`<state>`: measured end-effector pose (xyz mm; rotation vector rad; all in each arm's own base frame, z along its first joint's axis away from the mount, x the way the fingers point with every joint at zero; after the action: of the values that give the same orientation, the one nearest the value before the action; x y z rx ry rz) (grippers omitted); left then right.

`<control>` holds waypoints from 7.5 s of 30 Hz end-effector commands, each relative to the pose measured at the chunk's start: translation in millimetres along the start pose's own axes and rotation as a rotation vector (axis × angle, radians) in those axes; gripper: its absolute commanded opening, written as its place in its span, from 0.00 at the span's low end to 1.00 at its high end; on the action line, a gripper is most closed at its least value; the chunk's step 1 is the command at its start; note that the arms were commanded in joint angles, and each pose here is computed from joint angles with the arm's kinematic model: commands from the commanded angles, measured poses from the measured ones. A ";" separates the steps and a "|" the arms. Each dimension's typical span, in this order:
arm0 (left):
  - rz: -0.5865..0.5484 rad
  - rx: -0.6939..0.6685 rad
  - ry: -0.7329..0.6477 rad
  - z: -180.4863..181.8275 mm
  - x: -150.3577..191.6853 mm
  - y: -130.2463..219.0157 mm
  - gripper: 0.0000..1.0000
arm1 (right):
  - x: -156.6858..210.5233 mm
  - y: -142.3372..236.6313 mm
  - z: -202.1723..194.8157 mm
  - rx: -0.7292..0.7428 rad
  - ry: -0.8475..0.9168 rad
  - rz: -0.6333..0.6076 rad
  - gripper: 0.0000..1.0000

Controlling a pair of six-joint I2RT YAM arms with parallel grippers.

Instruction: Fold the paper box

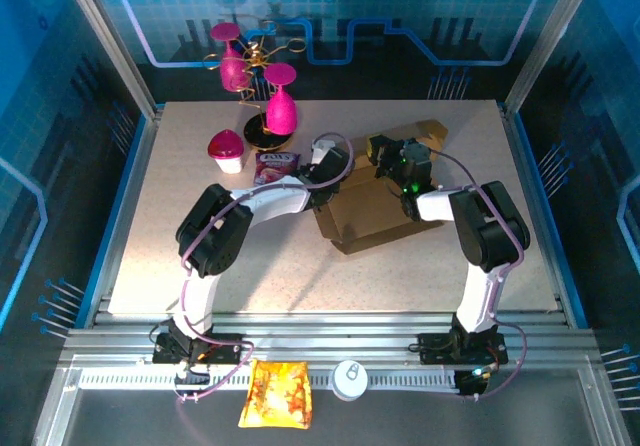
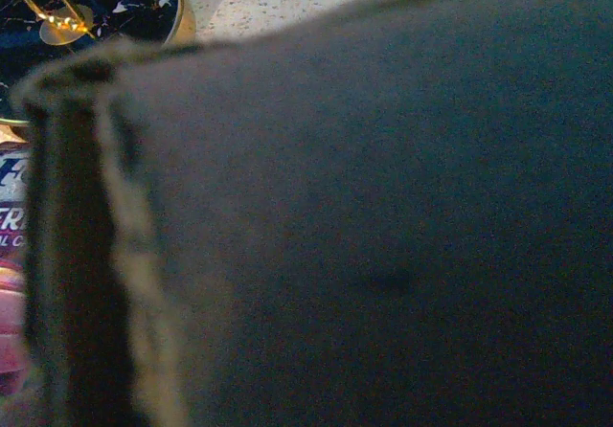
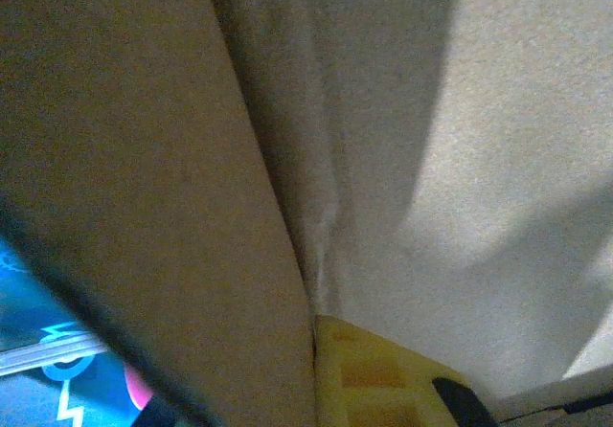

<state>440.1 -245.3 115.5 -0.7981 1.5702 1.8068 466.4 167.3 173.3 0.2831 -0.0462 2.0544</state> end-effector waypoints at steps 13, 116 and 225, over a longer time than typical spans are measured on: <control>0.071 -0.101 0.025 29.4 5.6 -17.2 0.00 | 29.3 8.3 35.6 -0.013 -0.011 0.091 0.27; 0.377 0.255 0.091 43.0 -80.5 106.0 0.00 | -32.2 145.4 161.7 0.537 0.558 -0.085 0.58; 0.429 0.269 0.143 46.6 -91.9 112.9 0.00 | -48.1 141.3 152.0 0.875 1.675 -0.245 0.00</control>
<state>408.0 -216.6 263.1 -0.4775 2.1224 1.7741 399.1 24.6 293.6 -0.8258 1.7322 1.5146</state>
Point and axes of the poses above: each hand's point on the last joint's axis, 136 mm out from that joint toward the fingers, its own y axis back along the fingers, its own z axis along the line the jaws close on, x = y × z, the point moved 4 cm from there along y, back along the fingers, and after that the axes turned 2 degrees about -y, right-handed, at the moved point
